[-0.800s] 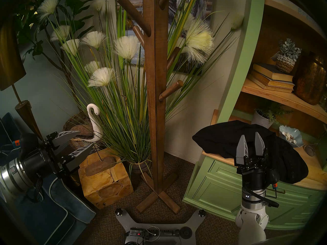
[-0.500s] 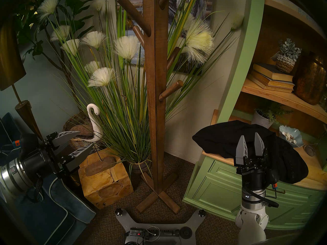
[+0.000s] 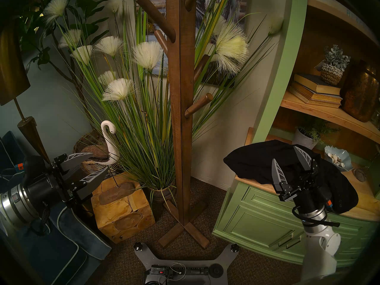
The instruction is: Pick up jacket and place on coat hanger
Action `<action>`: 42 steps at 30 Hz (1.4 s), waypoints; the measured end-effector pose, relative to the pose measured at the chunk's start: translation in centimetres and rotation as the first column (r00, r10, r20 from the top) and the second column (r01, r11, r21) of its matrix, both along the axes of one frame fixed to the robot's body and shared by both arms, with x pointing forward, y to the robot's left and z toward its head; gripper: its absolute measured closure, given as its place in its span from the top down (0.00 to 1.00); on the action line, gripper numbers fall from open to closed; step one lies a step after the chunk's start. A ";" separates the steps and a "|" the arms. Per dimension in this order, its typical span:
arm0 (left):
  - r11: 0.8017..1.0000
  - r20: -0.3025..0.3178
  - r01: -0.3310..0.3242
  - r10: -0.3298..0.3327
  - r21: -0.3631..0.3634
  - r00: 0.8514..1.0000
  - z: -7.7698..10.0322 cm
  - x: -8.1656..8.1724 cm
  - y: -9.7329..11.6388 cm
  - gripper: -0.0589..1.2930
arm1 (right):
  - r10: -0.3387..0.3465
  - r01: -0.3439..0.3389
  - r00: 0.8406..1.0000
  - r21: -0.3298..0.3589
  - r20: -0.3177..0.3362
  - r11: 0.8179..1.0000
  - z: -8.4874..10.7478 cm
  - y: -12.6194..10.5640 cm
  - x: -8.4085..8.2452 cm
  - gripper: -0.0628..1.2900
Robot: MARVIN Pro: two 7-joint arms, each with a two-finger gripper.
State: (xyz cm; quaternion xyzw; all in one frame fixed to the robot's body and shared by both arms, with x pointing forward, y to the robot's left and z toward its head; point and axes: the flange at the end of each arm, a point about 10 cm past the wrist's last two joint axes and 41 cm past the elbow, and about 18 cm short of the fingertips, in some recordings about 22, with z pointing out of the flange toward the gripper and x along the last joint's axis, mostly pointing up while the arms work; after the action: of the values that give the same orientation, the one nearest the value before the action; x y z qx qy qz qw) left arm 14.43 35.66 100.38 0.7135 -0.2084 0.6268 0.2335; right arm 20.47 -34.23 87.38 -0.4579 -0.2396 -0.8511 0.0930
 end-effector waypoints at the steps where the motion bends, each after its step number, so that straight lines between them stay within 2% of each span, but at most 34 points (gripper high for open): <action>1: 1.000 0.000 0.000 0.000 0.000 1.000 0.0 0.0 0.0 0.98 | 0.001 -0.002 1.000 -0.028 -0.015 1.000 0.1 -0.3 0.1 0.95; 5: 1.000 0.000 0.000 0.000 0.000 1.000 0.0 0.0 0.0 0.98 | 0.010 -0.022 0.996 -0.128 -0.092 0.992 0.2 -1.3 0.6 0.95; 9: 1.000 0.001 0.000 0.000 0.000 1.000 0.0 0.0 0.0 0.98 | 0.022 -0.039 0.990 -0.114 -0.140 0.993 0.6 -2.2 1.7 0.95; 14: 1.000 0.001 -0.001 0.001 0.001 1.000 0.0 0.0 0.0 0.98 | 0.001 -0.016 0.989 -0.102 -0.150 0.995 2.3 -3.8 3.0 0.95; 20: 1.000 0.001 -0.001 0.001 0.001 1.000 0.0 0.0 0.0 0.98 | -0.009 -0.020 0.977 -0.133 -0.214 0.991 3.0 -5.4 4.6 0.95; 22: 1.000 0.001 -0.001 0.001 0.001 1.000 0.0 0.0 0.0 0.98 | -0.007 -0.034 0.970 -0.163 -0.244 0.986 2.9 -5.7 4.9 0.95; 25: 1.000 0.001 -0.001 0.001 0.000 1.000 0.0 0.0 0.0 0.98 | 0.004 -0.077 0.958 -0.242 -0.288 0.967 2.9 -5.9 5.3 0.95; 37: 1.000 0.001 -0.003 0.003 -0.002 1.000 0.0 0.0 0.0 0.98 | 0.042 -0.122 0.967 -0.309 -0.252 0.943 4.0 -5.4 5.6 0.95; 40: 1.000 0.001 -0.004 0.004 -0.003 1.000 0.0 0.0 0.0 0.98 | 0.056 -0.158 0.961 -0.375 -0.269 0.913 3.5 -4.8 5.8 0.95; 42: 1.000 0.001 -0.005 0.005 -0.003 1.000 0.0 0.0 0.0 0.98 | 0.066 -0.205 0.950 -0.451 -0.305 0.869 2.7 -4.3 5.9 0.95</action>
State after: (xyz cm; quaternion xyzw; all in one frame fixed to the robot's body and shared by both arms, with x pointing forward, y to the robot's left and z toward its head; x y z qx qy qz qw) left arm 14.42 35.67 100.34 0.7134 -0.2057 0.6280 0.2332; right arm 26.38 -38.50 90.05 -0.5639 -0.4579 -0.6837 0.0702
